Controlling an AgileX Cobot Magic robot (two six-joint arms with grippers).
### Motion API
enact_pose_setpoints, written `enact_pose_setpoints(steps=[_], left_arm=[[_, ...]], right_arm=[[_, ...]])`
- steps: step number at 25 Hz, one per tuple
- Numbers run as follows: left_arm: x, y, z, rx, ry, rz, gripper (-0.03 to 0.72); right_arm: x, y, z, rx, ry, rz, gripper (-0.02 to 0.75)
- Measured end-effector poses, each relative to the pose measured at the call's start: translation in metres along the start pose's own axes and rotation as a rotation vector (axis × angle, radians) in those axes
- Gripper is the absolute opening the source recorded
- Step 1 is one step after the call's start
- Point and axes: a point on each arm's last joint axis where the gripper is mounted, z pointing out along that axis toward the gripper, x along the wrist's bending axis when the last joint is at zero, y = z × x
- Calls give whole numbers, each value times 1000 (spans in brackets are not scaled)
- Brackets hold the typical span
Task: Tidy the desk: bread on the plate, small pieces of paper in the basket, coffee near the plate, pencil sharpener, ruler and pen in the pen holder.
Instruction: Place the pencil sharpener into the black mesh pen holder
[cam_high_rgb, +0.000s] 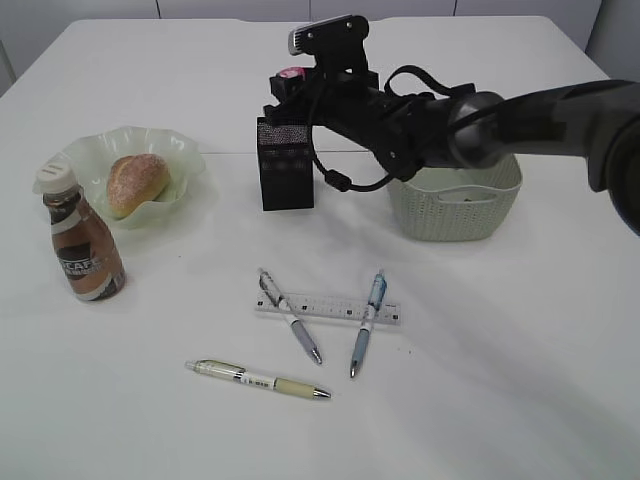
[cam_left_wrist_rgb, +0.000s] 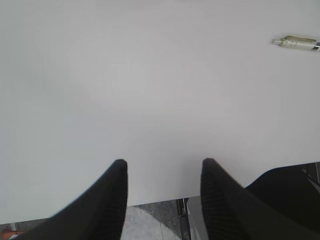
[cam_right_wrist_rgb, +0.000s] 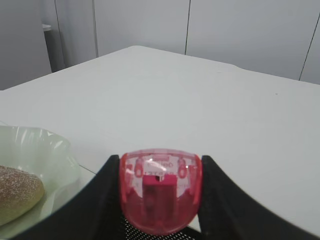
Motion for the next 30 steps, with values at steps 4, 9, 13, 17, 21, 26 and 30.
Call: enact_pose_setpoints(steps=[4, 9, 13, 17, 21, 26, 30], left_arm=[[0, 0, 0, 0, 0, 0, 353], [0, 0, 0, -2, 0, 0, 353], [0, 0, 0, -2, 0, 0, 353], [0, 0, 0, -4, 0, 0, 353], [0, 1, 0, -6, 0, 0, 353], [0, 1, 0, -6, 0, 0, 353], [0, 1, 0, -6, 0, 0, 353]], right_arm=[[1, -9, 3, 15, 5, 1, 303], [1, -17, 5, 25, 8, 0, 303], [2, -25, 7, 41, 9, 3, 303], [2, -25, 7, 40, 9, 5, 303], [2, -24, 7, 39, 9, 27, 303], [2, -26, 7, 60, 4, 53, 304], [1, -29, 7, 89, -3, 86, 305]])
